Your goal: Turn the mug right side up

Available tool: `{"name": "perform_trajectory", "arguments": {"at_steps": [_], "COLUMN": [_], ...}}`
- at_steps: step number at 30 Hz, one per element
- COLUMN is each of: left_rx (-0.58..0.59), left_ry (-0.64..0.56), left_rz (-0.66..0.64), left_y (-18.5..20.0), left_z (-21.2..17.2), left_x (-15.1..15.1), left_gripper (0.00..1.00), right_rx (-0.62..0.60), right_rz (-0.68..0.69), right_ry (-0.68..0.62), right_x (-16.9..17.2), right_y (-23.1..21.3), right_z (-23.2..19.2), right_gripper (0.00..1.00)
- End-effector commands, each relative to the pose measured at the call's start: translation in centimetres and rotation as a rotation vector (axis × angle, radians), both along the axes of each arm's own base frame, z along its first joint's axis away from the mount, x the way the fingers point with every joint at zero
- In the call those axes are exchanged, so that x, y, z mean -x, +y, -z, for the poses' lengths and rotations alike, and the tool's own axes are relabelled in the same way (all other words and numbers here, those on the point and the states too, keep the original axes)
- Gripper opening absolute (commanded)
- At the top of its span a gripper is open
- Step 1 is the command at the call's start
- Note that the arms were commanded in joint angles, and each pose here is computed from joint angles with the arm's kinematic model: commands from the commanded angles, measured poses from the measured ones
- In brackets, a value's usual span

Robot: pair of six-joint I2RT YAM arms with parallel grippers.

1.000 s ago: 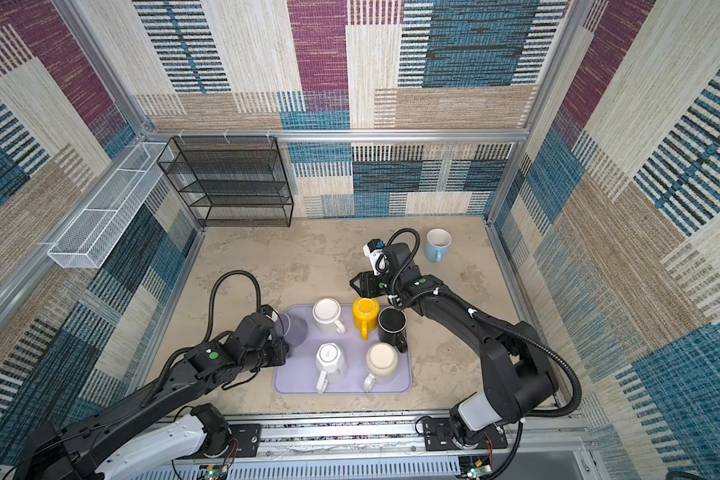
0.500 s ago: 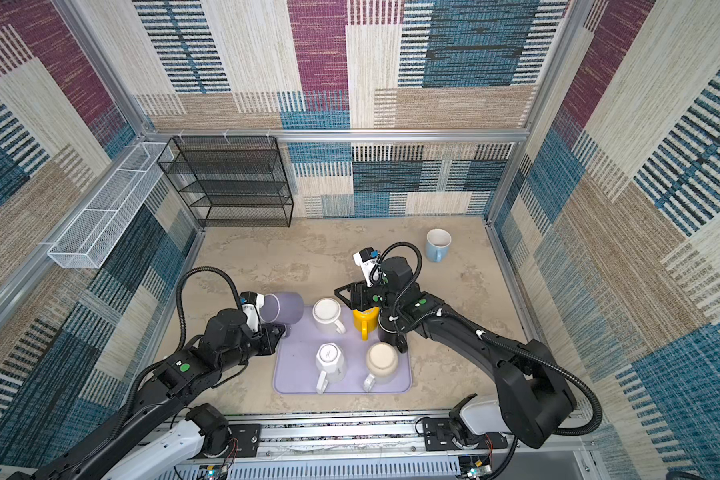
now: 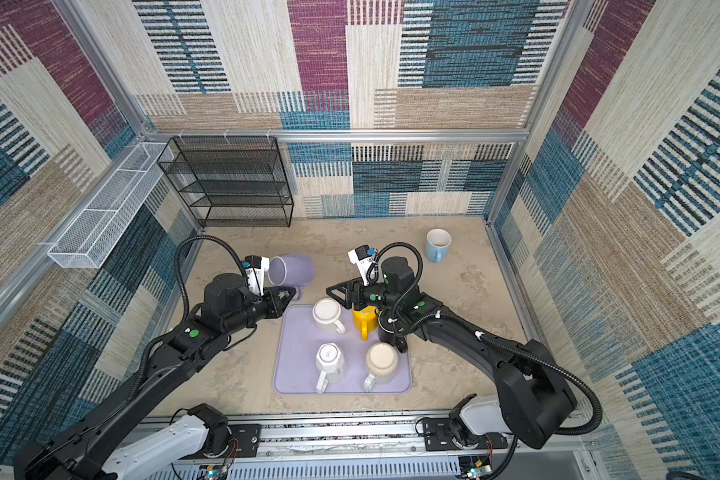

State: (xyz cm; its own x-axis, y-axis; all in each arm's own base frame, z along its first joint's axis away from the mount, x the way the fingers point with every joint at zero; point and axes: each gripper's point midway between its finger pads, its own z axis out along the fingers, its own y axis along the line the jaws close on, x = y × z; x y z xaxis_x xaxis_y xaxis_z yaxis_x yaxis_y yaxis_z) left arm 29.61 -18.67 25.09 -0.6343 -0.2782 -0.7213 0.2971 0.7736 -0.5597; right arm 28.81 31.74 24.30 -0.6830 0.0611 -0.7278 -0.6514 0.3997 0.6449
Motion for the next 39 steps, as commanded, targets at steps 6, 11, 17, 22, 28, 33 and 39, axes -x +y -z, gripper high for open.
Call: {"name": "perform_trajectory", "arguments": {"at_steps": [6,11,17,22,28,33,39], "left_rx": [0.217,0.25,0.295,0.3,0.366,0.406,0.447], "left_ry": [-0.284,-0.302,-0.338,-0.352,-0.377,-0.411,-0.445], "left_rz": [0.102,0.177,0.223,0.273,0.375,0.437,0.495], "left_y": [-2.8,-3.5,-3.0,-3.2,-4.2,-4.8,-5.3], "left_z": [-9.5,-9.9,-9.9,-10.4,-10.9,-11.5,-11.9], "left_x": [-3.0,-2.1,0.2,1.4,2.7,3.3,3.7], "left_gripper": [0.0,0.0,0.0,0.0,0.0,0.0,0.0], "right_rx": [-0.151,-0.204,-0.235,-0.271,-0.301,-0.296,-0.306], "right_rz": [-0.049,-0.066,-0.064,-0.084,-0.123,-0.134,-0.141], "right_ry": [-0.084,-0.082,-0.083,-0.092,-0.11,-0.139,-0.155], "right_x": [-0.2,0.0,0.0,0.3,1.0,1.3,1.5], "right_y": [1.2,1.4,1.4,1.5,1.8,2.0,2.1], "right_z": [-5.2,-6.2,-6.4,-6.9,-8.0,-8.7,-9.3], "right_gripper": [0.54,0.54,0.51,0.49,0.47,0.41,0.31]}}
